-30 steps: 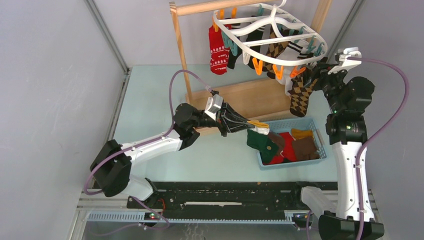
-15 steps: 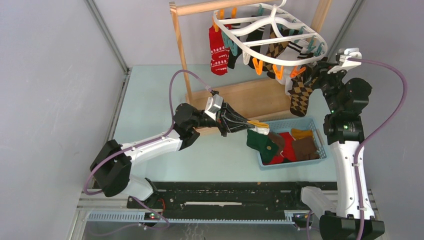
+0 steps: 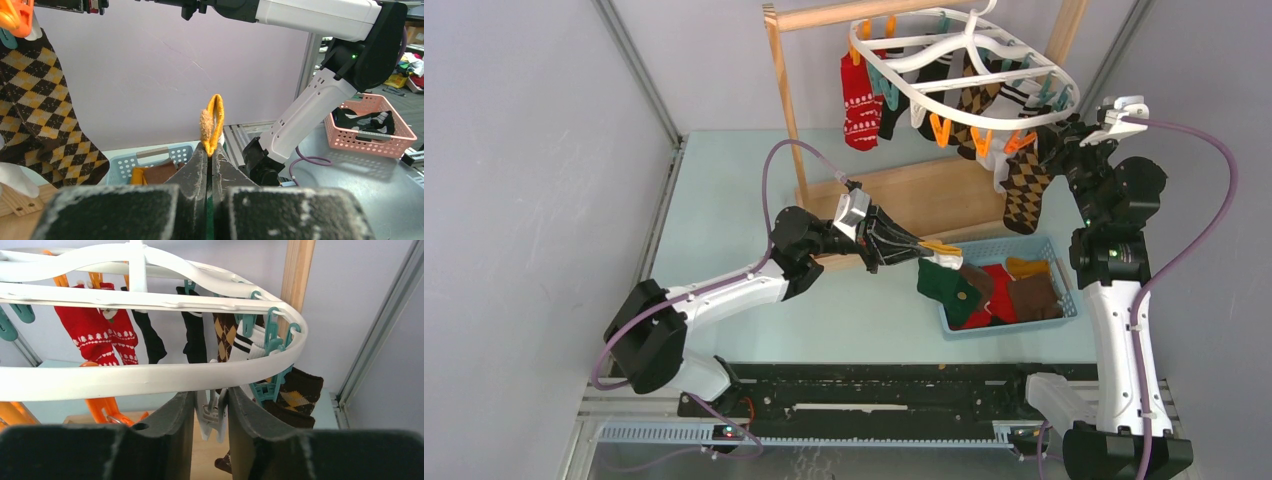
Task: Clip the socks to the hanger
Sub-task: Open the clamp at the hanger.
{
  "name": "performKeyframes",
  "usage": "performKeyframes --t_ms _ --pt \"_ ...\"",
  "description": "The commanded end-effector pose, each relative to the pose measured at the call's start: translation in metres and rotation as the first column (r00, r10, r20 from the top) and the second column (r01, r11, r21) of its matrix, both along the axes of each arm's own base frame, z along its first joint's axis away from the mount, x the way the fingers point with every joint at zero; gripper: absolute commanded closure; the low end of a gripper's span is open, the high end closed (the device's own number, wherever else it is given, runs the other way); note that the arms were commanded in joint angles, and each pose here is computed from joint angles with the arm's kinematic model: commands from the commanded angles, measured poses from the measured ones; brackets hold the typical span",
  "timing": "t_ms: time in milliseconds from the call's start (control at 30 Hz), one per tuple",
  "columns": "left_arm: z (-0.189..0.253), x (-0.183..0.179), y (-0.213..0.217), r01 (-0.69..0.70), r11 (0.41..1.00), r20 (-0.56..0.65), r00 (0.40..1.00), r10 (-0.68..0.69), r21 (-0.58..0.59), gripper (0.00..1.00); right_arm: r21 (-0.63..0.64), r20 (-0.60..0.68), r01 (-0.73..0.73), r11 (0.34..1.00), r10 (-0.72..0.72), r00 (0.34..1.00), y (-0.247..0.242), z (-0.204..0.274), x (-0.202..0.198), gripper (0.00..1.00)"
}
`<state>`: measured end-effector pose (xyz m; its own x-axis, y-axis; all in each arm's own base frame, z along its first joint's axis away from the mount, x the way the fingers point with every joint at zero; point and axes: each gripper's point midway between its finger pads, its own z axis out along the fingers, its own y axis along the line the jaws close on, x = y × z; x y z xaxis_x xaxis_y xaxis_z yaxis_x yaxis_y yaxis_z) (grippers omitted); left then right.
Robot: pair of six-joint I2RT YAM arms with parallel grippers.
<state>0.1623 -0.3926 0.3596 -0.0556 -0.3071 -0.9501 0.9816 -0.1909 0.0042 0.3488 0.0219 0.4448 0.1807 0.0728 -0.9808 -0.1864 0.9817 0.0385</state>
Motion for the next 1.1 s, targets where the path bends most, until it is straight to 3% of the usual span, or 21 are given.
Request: performKeyframes --t_ms 0,200,467,667,1067 --pt "0.027 0.004 0.004 -0.034 0.997 0.032 0.999 0.036 -0.064 1.00 0.008 0.057 -0.016 1.000 0.015 0.998 0.003 0.016 -0.004 0.69" --pt "0.031 0.025 -0.013 -0.070 0.997 -0.001 0.998 0.070 -0.042 1.00 0.025 0.053 -0.034 0.999 0.033 0.998 0.006 0.016 -0.009 0.77" --pt "0.035 0.086 -0.046 -0.254 0.965 -0.057 0.966 0.250 -0.065 1.00 0.065 0.022 -0.051 0.997 0.049 0.999 0.009 0.011 -0.014 0.78" --pt "0.044 0.095 -0.071 -0.155 0.978 -0.018 0.988 0.154 -0.141 1.00 0.077 0.025 -0.088 0.993 0.086 0.996 0.016 0.013 -0.018 0.81" --pt "0.052 0.107 -0.104 0.040 0.966 -0.122 0.990 -0.073 -0.255 1.00 0.110 -0.006 -0.137 0.985 0.138 0.990 0.023 0.008 -0.023 0.82"
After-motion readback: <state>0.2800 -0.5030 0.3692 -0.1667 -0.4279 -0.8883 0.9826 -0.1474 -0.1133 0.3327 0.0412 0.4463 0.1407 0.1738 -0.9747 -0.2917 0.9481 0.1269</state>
